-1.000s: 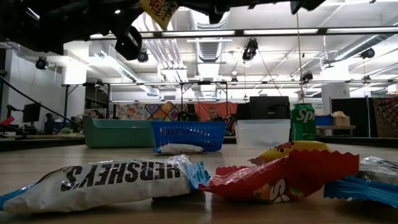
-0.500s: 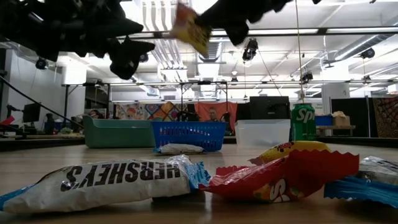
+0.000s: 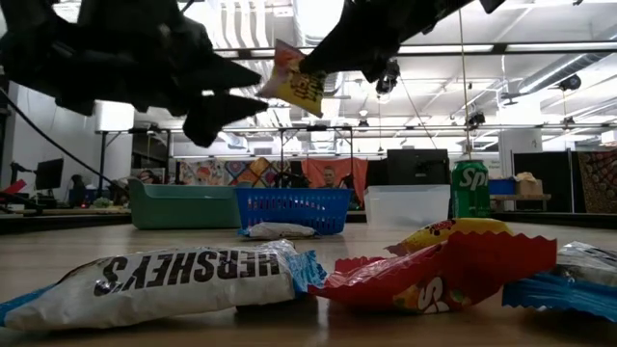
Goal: Sort candy
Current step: Put the sour patch candy into the blue green bin
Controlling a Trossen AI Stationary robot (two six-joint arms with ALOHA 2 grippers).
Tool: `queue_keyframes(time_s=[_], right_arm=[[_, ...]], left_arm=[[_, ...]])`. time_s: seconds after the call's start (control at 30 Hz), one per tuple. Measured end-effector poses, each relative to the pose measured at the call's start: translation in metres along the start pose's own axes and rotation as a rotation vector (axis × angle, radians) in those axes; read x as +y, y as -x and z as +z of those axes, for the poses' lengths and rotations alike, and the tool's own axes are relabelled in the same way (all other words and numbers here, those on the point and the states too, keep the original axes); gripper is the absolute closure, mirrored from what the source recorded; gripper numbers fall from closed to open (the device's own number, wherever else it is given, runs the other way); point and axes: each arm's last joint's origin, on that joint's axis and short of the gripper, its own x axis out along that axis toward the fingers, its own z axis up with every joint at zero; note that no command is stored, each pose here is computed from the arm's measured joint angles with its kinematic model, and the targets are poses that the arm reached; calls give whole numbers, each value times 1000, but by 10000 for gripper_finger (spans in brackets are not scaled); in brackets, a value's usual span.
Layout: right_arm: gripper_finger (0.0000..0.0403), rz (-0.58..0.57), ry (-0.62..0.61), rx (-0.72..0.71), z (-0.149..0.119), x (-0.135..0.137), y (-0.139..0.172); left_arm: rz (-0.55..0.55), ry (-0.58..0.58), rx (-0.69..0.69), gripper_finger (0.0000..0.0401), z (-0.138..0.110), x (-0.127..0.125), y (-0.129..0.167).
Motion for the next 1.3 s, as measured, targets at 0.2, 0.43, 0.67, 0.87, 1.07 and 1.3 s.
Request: queue_keyframes(time_s=[0.2, 0.43, 0.67, 0.87, 1.07, 1.3], right_arm=[[394, -33, 43, -71, 6, 0, -2], [394, -39, 62, -84, 7, 0, -2], [394, 49, 62, -68, 5, 6, -1], [394, 61, 22, -26, 1, 9, -1], [394, 42, -71, 138, -17, 9, -1], [394, 36, -101, 243, -31, 12, 1]], left_arm=[[17, 15, -22, 197, -5, -1, -19], [-92, -45, 7, 221, -4, -9, -36], [-96, -39, 67, 323, -8, -8, -32], [-117, -17, 207, 389, -19, -7, -29], [-131, -81, 295, 316, -31, -14, -30], [-105, -394, 284, 209, -47, -38, -56]])
